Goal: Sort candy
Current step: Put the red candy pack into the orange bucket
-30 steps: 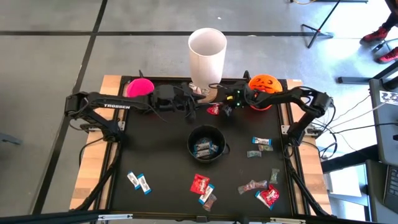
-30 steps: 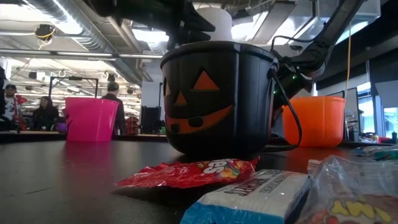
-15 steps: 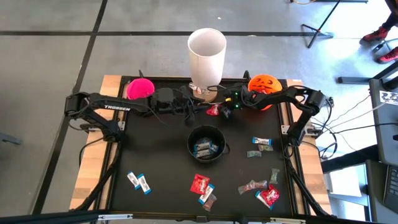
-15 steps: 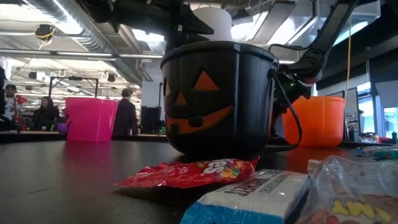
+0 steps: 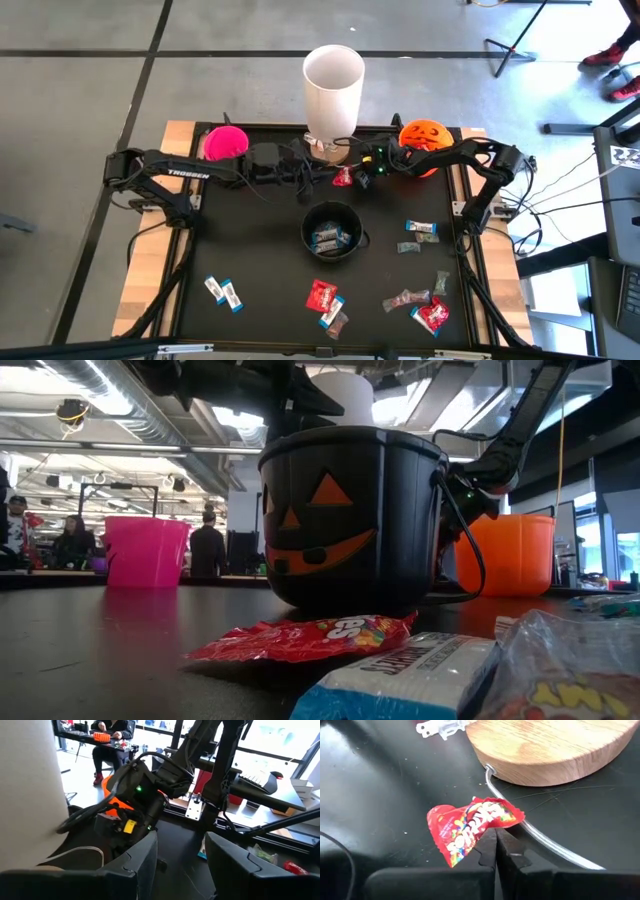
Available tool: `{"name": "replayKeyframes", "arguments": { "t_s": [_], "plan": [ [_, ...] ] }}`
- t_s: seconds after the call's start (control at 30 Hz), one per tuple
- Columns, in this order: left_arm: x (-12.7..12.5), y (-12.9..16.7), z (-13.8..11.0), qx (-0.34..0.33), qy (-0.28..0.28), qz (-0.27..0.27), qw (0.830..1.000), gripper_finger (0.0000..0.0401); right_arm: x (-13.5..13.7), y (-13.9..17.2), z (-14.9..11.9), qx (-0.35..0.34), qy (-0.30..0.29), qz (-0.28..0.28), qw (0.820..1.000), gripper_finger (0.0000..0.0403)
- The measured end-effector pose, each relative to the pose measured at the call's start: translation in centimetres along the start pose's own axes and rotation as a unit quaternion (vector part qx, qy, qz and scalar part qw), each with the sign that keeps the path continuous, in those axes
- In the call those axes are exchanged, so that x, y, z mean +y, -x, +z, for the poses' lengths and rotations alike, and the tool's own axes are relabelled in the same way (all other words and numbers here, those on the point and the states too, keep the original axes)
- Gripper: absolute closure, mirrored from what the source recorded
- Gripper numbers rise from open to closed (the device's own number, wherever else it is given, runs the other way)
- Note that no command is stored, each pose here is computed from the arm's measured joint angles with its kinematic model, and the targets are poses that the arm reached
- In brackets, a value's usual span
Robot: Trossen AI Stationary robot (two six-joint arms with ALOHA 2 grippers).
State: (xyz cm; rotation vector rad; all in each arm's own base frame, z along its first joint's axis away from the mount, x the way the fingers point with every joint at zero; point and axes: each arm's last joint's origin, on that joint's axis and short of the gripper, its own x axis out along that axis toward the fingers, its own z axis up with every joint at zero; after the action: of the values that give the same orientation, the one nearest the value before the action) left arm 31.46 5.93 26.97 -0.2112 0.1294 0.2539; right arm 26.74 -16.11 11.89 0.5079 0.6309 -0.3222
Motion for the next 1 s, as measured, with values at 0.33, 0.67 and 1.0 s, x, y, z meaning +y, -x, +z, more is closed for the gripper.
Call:
{"name": "replayKeyframes", "arguments": {
  "t_s": [0.33,0.67,1.0],
  "plan": [
    [-0.2,0.0,-0.1,0.004,-0.001,-0.001,1.0,0.0245,0.4,-0.1,-0.5,0.024,-0.016,0.016,0.999,0.0281],
    [-0.2,0.0,-0.1,0.004,-0.001,-0.001,1.0,0.0245,3.1,-0.7,-1.1,0.036,0.004,0.048,0.998,0.0202],
    [-0.2,0.0,-0.1,0.005,0.001,-0.001,1.0,0.0245,2.9,-1.9,-1.9,0.03,-0.002,-0.012,0.999,0.0262]
  ]
}}
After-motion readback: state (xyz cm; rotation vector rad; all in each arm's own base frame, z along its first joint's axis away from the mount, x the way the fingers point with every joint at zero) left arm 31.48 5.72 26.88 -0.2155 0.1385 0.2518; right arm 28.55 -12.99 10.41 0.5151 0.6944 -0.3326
